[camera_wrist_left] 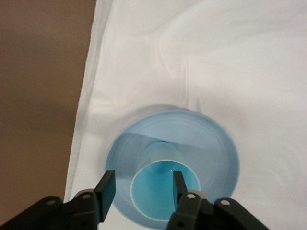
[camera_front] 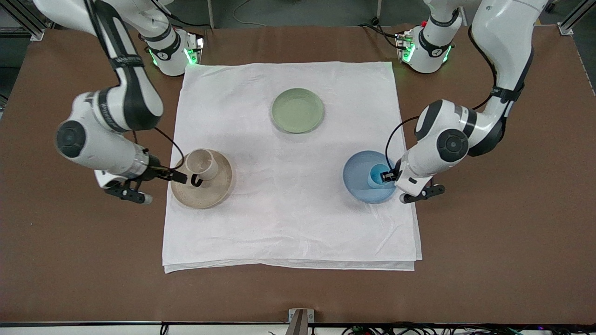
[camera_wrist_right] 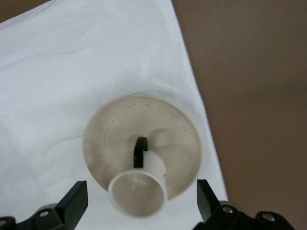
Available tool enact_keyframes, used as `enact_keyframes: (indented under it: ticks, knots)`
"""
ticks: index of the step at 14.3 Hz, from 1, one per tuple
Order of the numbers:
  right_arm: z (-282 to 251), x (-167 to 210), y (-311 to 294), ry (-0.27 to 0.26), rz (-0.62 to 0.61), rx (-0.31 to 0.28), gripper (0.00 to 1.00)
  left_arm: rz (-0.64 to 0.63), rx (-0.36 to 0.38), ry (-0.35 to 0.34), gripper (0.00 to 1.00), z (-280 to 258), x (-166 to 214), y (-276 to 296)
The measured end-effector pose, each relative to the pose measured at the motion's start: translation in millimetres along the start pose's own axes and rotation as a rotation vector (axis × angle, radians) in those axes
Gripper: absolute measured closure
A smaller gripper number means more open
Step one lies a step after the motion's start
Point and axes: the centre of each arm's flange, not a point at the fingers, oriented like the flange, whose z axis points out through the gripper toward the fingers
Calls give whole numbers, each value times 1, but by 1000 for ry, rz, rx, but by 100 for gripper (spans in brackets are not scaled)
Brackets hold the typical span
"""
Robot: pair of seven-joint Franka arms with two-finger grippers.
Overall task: Place blue cup in blue plate and white mug in gray plate
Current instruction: 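Lower the mug onto the beige plate while the left gripper lowers the cup, then open both grippers and withdraw both arms from the plates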
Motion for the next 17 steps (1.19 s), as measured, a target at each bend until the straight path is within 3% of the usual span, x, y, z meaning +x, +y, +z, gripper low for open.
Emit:
enact_keyframes:
  ticks: [2,4,7,12,17]
  knots:
    - [-59,5,40,-30,-79,-60,0,-25,-8,50,19,-71,15,-6]
    - [-94,6,76,-62,-126,-74,0,-46,-5,91,1,-140,29,-24]
    - [-134,0,120,-75,-180,-92,0,61,89,170,0,-216,38,-57]
    - [-202,-8,138,16,-158,-113,0,213,134,170,0,-293,14,-109]
    - [-195,-17,124,-57,-183,-114,0,246,98,81,0,-334,-40,-133]
